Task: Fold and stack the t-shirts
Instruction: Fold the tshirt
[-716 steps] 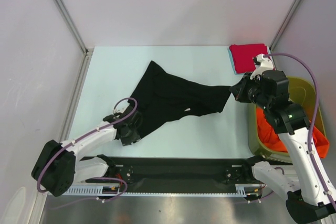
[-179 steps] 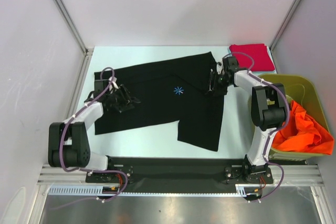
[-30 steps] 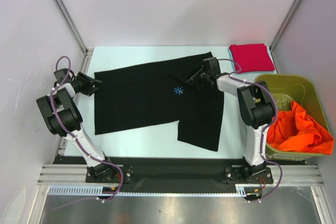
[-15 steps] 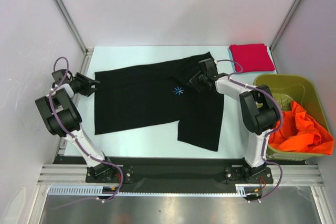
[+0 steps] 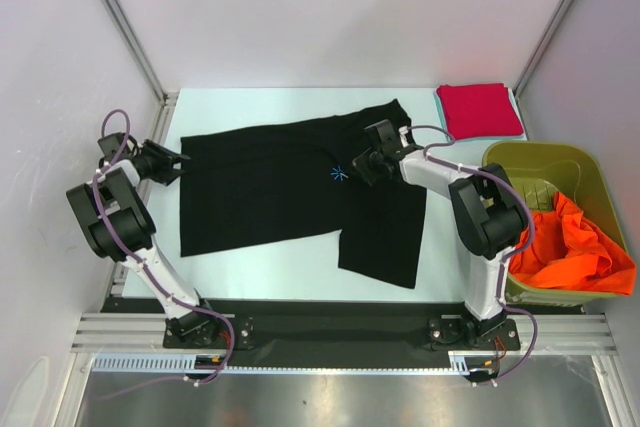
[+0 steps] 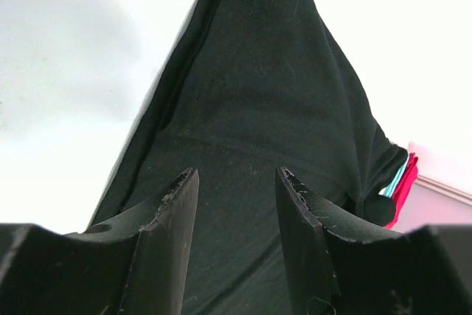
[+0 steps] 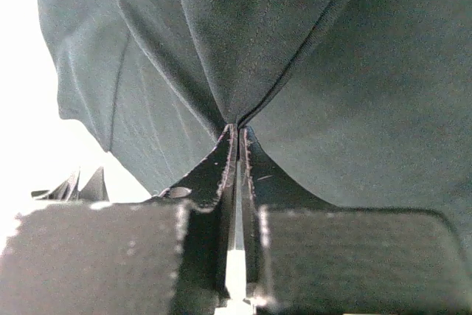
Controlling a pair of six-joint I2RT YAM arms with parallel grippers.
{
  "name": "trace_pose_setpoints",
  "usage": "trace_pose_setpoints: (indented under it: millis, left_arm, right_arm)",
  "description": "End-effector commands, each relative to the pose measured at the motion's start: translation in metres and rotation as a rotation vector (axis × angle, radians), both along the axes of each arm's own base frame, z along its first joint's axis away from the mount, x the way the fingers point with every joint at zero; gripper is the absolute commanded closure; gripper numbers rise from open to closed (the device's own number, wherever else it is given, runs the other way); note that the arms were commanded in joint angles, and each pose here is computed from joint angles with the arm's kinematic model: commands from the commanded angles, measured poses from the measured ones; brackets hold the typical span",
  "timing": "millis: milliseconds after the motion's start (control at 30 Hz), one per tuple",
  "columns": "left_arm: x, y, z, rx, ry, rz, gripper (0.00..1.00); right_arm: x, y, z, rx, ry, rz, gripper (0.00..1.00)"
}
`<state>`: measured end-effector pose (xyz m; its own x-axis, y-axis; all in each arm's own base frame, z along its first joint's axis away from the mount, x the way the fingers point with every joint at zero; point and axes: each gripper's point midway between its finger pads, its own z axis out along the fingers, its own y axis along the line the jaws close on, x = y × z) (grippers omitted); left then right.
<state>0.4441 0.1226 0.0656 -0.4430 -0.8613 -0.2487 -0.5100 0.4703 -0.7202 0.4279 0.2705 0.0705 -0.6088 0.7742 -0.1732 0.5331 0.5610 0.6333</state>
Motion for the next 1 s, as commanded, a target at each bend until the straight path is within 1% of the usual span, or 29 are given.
trace_pose_setpoints:
  millis: [0,33,67,100,133,200,233,267,333,367,400,467,500,533,600,633,667,700,733,767,800,833,867,900,933,967]
  left_arm:
    - [0.010,0.010,0.027,0.039,-0.079,-0.009,0.48]
    - [0.011,0.011,0.027,0.042,-0.082,-0.008,0.48]
    - [0.013,0.012,0.028,0.045,-0.087,-0.008,0.48]
    - [0.014,0.013,0.028,0.048,-0.095,-0.006,0.48]
    - [0.017,0.014,0.031,0.052,-0.110,-0.003,0.48]
    - [0.018,0.015,0.031,0.049,-0.114,0.003,0.48]
    - [0.019,0.014,0.032,0.049,-0.122,0.003,0.48]
    - [0.021,0.014,0.032,0.040,-0.126,0.004,0.48]
    - [0.024,0.012,0.033,0.033,-0.137,0.000,0.47]
    - [0.025,0.009,0.034,0.026,-0.140,-0.007,0.48]
    - [0.025,0.006,0.034,0.022,-0.139,-0.012,0.48]
    - [0.023,-0.008,0.037,0.019,-0.140,-0.037,0.49]
    - [0.024,-0.016,0.040,0.019,-0.153,-0.053,0.50]
    - [0.018,-0.027,0.035,0.010,-0.144,-0.070,0.50]
    - [0.016,-0.057,0.044,0.024,-0.161,-0.136,0.51]
    - [0.008,-0.070,0.036,0.019,-0.143,-0.156,0.52]
    - [0.006,-0.092,0.036,0.015,-0.147,-0.197,0.53]
    - [0.007,-0.106,0.044,0.021,-0.189,-0.226,0.53]
    - [0.000,-0.123,0.036,-0.004,-0.171,-0.248,0.55]
    - [-0.002,-0.153,0.035,-0.015,-0.173,-0.312,0.55]
    - [-0.003,-0.170,0.034,-0.022,-0.182,-0.349,0.55]
    - [-0.007,-0.187,0.030,-0.043,-0.173,-0.373,0.55]
    - [-0.007,-0.220,0.034,-0.048,-0.206,-0.437,0.54]
    - [-0.009,-0.236,0.032,-0.060,-0.214,-0.463,0.53]
    - [-0.017,-0.271,0.029,-0.091,-0.207,-0.518,0.49]
    - [-0.017,-0.285,0.029,-0.101,-0.214,-0.541,0.47]
  right_arm:
    - [-0.014,0.000,-0.015,-0.007,0.063,-0.024,0.96]
    - [-0.016,0.000,-0.018,-0.008,0.057,-0.011,0.94]
    - [-0.017,0.000,-0.016,-0.009,0.050,0.002,0.87]
    - [-0.018,0.003,-0.013,0.004,0.047,0.030,0.83]
    - [-0.015,0.004,-0.006,0.007,0.027,0.086,0.75]
    - [-0.014,0.005,0.008,-0.001,-0.006,0.174,0.67]
    - [-0.016,-0.002,0.013,-0.054,-0.034,0.260,0.63]
    - [-0.007,-0.009,0.026,-0.092,-0.089,0.310,0.50]
    - [0.000,-0.034,0.049,-0.200,-0.167,0.381,0.41]
    - [0.009,-0.054,0.054,-0.333,-0.236,0.442,0.29]
    - [0.022,-0.079,0.058,-0.369,-0.269,0.436,0.26]
    - [0.042,-0.101,0.060,-0.402,-0.322,0.476,0.26]
    - [0.058,-0.119,0.067,-0.414,-0.355,0.464,0.27]
    - [0.064,-0.122,0.054,-0.390,-0.347,0.500,0.29]
    - [0.080,-0.138,0.053,-0.398,-0.377,0.520,0.37]
    - [0.080,-0.130,0.047,-0.332,-0.391,0.566,0.42]
    - [0.082,-0.132,0.045,-0.316,-0.399,0.569,0.51]
    - [0.087,-0.134,0.045,-0.302,-0.420,0.572,0.52]
    - [0.087,-0.130,0.046,-0.272,-0.431,0.591,0.52]
    - [0.089,-0.130,0.037,-0.262,-0.413,0.600,0.51]
    - [0.085,-0.130,0.031,-0.248,-0.383,0.609,0.50]
    - [0.086,-0.128,0.032,-0.232,-0.388,0.624,0.49]
    - [0.085,-0.129,0.028,-0.233,-0.382,0.626,0.46]
    - [0.085,-0.129,0.026,-0.244,-0.395,0.641,0.44]
    - [0.082,-0.127,0.023,-0.228,-0.399,0.659,0.43]
    - [0.082,-0.126,0.022,-0.222,-0.403,0.672,0.41]
